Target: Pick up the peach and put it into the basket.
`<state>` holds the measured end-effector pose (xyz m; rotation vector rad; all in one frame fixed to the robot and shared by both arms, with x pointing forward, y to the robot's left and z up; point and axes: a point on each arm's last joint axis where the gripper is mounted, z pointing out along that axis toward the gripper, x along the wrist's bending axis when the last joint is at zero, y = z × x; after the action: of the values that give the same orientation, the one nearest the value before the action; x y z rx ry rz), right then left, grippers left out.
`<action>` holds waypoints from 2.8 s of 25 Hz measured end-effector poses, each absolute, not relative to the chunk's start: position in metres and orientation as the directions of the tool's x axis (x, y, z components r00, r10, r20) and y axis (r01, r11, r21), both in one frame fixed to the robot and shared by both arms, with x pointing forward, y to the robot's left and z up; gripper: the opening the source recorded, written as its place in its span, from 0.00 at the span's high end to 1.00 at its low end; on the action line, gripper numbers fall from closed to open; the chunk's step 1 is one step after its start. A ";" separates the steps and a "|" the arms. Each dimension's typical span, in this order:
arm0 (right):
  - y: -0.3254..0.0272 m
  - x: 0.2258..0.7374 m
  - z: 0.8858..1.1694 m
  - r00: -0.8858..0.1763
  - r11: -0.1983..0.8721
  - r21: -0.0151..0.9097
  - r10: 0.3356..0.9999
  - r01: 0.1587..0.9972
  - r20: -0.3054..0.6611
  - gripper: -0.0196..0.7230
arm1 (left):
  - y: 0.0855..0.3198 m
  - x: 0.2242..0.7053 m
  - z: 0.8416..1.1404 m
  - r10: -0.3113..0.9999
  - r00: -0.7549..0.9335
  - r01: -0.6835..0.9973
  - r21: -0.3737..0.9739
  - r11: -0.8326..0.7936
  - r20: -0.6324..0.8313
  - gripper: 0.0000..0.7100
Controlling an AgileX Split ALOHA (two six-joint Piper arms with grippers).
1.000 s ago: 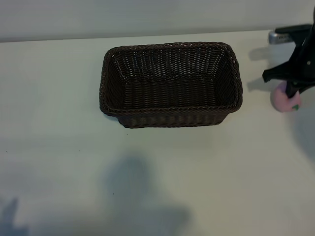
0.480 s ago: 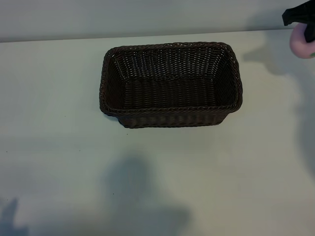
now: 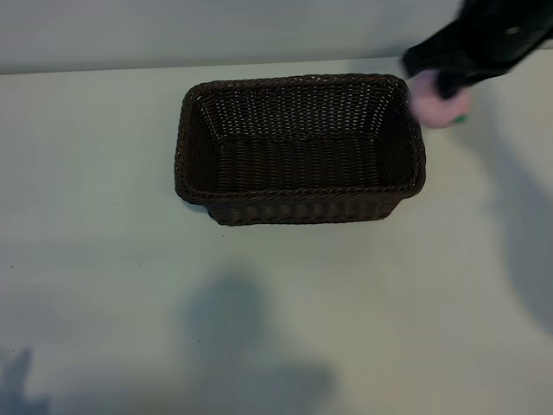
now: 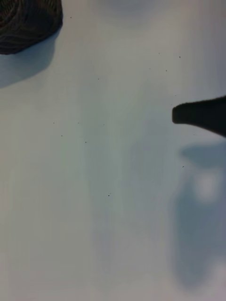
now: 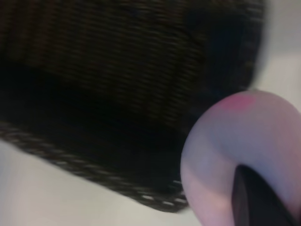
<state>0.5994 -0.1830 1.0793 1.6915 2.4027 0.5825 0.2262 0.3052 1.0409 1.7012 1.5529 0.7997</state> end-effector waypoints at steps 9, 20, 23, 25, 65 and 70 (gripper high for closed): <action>-0.115 0.593 1.081 -0.498 0.370 0.556 0.862 0.744 0.093 0.92 | 0.305 0.226 1.041 0.995 0.095 0.571 0.819 -0.048 -0.009 0.16; -0.100 0.627 0.984 -0.481 0.407 0.414 0.872 0.815 0.089 0.92 | 0.305 0.226 1.041 0.995 0.095 0.571 0.819 -0.048 -0.009 0.16; -0.100 0.632 0.969 -0.484 0.421 0.397 0.872 0.816 0.071 0.92 | 0.305 0.226 1.041 0.995 0.095 0.571 0.819 -0.048 -0.009 0.16; -0.100 0.634 0.963 -0.490 0.433 0.392 0.870 0.812 0.053 0.92 | 0.305 0.226 1.041 0.995 0.095 0.571 0.819 -0.048 -0.009 0.16; -0.365 0.691 1.076 0.065 -0.050 0.391 0.998 0.919 -0.026 0.17 | 0.305 0.226 1.041 0.995 0.095 0.571 0.819 -0.048 -0.009 0.16; -0.400 0.679 1.082 0.167 -0.153 0.398 0.986 0.905 -0.001 0.17 | 0.305 0.226 1.041 0.995 0.095 0.571 0.819 -0.048 -0.009 0.16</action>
<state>0.6787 -0.3997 1.0822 2.1427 1.8098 0.3746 0.2262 0.3052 1.0409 1.7012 1.5529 0.7997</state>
